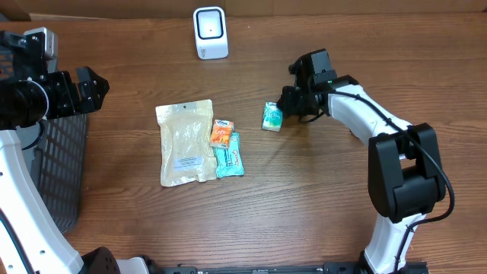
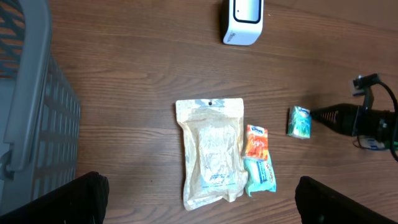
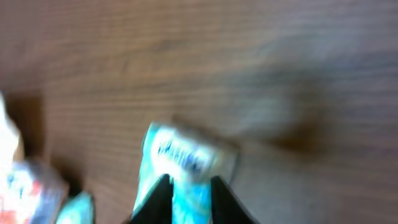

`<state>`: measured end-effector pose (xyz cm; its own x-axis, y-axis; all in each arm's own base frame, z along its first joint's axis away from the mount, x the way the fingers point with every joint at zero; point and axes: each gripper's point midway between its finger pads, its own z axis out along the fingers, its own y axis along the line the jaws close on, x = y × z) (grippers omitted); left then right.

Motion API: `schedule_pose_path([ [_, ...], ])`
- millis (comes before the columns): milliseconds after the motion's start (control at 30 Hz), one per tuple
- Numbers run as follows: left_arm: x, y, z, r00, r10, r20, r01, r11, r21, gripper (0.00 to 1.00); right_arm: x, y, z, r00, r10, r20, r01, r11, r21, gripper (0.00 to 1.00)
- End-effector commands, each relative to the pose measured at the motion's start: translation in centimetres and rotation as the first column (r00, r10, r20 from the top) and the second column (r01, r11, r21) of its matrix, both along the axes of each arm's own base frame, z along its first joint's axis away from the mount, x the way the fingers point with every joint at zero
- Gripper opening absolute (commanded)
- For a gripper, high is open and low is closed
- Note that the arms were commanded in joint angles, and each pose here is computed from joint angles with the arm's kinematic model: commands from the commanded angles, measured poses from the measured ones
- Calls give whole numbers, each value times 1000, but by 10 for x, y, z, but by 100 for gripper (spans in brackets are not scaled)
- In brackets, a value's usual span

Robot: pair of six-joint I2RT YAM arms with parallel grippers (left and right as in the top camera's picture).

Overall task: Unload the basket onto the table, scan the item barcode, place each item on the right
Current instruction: 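Grasp the teal pack with the right gripper and pull it right, then lift the teal pack and carry it toward the scanner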

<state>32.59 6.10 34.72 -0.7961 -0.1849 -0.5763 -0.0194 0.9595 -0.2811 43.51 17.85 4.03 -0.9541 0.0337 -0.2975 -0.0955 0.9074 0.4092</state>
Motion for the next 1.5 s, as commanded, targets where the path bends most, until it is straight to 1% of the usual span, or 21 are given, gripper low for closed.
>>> schedule_pose_path([
  [0,-3,-3,9,999,-26,38,26,1000,18,100,4,14,40,1000,23,-11,-22,994,106,27],
  [67,-3,-3,9,999,-26,38,26,1000,18,99,-4,9,44,996,-15,-86,24,995,102,31],
  [200,-3,-3,9,999,-26,38,26,1000,18,100,-23,4,40,973,-88,-213,108,990,87,32],
  [300,-3,-3,9,999,-26,37,26,1000,18,99,-39,5,28,939,-150,-309,179,982,65,27],
  [433,-4,-3,9,999,-26,37,26,1000,18,100,-49,7,11,918,-188,-348,221,974,58,24],
  [633,-4,-3,9,999,-26,37,26,1000,18,100,-53,11,-6,923,-179,-340,218,973,80,23],
  [733,-4,-3,9,999,-26,37,26,1000,18,100,-51,9,-11,933,-188,-308,214,975,52,23],
  [833,-4,-3,9,999,-26,37,26,1000,18,100,-46,10,-15,938,-196,-285,221,974,55,23],
  [900,-3,-3,9,999,-26,38,26,1000,18,100,-45,8,-18,933,-220,-284,241,970,41,23],
  [1167,-3,-3,9,999,-26,38,26,1000,18,100,-48,9,-43,919,-224,-326,244,970,21,23],
  [1233,-3,-3,9,999,-26,38,26,1000,18,100,-45,10,-44,922,-222,-317,243,970,26,15],
  [1267,-3,-3,9,999,-26,38,26,1000,18,100,-44,10,-44,926,-215,-310,235,971,29,8],
  [1300,-4,-3,9,999,-26,37,26,1000,18,100,-44,11,-43,928,-209,-308,230,973,34,4],
  [1367,-4,-3,9,999,-26,37,26,1000,18,100,-45,17,-37,943,-145,-300,174,982,73,4],
  [1467,-3,-3,9,999,-26,38,26,1000,18,99,-50,33,-8,969,54,-243,3,974,227,4],
])
